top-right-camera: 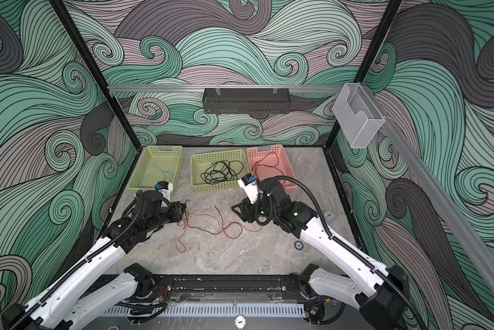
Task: Untangle and sort cables by color
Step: Untie the cable.
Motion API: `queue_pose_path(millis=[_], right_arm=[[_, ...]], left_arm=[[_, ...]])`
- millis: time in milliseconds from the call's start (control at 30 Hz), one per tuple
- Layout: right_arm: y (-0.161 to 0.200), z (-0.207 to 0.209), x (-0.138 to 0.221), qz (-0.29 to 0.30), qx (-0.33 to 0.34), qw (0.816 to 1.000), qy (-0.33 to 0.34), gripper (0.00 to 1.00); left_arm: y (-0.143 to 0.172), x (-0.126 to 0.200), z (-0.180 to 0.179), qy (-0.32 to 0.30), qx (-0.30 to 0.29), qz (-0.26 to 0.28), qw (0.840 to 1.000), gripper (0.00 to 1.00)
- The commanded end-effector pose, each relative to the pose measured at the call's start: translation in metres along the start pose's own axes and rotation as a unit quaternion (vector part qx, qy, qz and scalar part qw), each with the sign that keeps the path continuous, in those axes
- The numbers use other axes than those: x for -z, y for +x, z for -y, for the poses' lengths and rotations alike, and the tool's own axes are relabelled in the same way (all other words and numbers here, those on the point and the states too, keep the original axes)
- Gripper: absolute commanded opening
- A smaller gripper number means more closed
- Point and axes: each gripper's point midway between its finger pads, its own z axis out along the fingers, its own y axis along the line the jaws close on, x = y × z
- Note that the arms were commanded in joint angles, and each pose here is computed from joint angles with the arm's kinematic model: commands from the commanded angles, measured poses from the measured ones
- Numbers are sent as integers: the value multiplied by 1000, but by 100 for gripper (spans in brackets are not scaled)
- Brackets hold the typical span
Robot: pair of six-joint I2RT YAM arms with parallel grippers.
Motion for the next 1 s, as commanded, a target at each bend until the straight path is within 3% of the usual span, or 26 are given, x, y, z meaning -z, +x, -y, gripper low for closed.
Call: queue_pose_path(millis=[0,200,333,600,733,967], right_arm=[[-15,-35,-28,7,100,993,-57,64],[-19,-43,-83,-29,147,986,-77,69],[-10,-46,-109,-56,146,983,-97,64],[13,-37,-131,-96,129,984,-81,30],[13,-29,-128,-91,126,986,-54,0],[1,-7,-108,-51,124,991,26,0]], left_arm=[[3,1,0,3,-5,-8,1000,0],[6,2,-2,2,-2,-10,1000,0],[8,2,-4,-2,5,-8,1000,0],[10,1,-7,-4,9,-7,1000,0],[8,3,-6,-3,11,-4,1000,0],[6,7,-10,-11,16,7,1000,0]])
